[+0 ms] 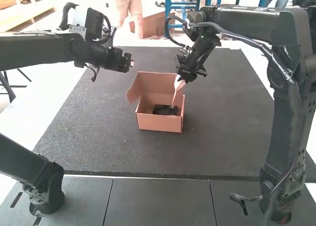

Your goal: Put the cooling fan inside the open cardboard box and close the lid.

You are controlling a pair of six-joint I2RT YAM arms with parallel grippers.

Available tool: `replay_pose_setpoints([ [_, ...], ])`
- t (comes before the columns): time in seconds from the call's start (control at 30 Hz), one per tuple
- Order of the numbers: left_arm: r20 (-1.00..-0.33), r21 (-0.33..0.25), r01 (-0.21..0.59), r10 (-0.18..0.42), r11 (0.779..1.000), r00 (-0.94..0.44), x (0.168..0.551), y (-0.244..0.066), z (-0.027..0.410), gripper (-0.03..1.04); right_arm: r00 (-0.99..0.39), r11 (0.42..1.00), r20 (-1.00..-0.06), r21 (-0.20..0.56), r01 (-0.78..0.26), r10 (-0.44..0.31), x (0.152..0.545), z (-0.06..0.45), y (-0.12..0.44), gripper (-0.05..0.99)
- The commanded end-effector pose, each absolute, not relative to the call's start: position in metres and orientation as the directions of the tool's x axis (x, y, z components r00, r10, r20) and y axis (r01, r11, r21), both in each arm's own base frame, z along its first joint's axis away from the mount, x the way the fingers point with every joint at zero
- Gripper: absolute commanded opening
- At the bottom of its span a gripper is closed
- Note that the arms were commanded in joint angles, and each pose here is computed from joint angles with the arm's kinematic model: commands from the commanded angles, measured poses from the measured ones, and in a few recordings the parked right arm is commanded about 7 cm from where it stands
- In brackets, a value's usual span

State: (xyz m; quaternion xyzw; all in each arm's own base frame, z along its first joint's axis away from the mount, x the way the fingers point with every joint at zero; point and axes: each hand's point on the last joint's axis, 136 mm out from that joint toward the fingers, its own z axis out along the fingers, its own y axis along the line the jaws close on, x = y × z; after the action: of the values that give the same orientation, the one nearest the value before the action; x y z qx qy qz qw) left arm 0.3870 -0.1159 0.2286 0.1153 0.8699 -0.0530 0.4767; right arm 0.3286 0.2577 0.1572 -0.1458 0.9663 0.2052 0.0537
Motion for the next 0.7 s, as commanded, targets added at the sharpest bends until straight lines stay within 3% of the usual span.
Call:
replay_pose_setpoints([
  [0.0, -0.836, 0.104, 0.189, 0.188, 0.977, -0.516, 0.39, -0.094, 0.22, 0.97, -0.941, 0.861, -0.259, 0.403, -0.31, -0.217, 0.344, 0.192, 0.252, -0.01],
  [0.2, -0.818, 0.143, 0.19, 0.224, 0.971, -0.529, 0.387, -0.088, 0.2, 0.97, -0.942, 0.868, -0.282, 0.403, -0.289, -0.182, 0.357, 0.198, 0.24, -0.01],
  [0.67, -0.811, 0.151, 0.202, 0.239, 0.968, -0.535, 0.4, -0.095, 0.174, 0.97, -0.936, 0.866, -0.297, 0.4, -0.301, -0.189, 0.36, 0.198, 0.239, -0.01],
])
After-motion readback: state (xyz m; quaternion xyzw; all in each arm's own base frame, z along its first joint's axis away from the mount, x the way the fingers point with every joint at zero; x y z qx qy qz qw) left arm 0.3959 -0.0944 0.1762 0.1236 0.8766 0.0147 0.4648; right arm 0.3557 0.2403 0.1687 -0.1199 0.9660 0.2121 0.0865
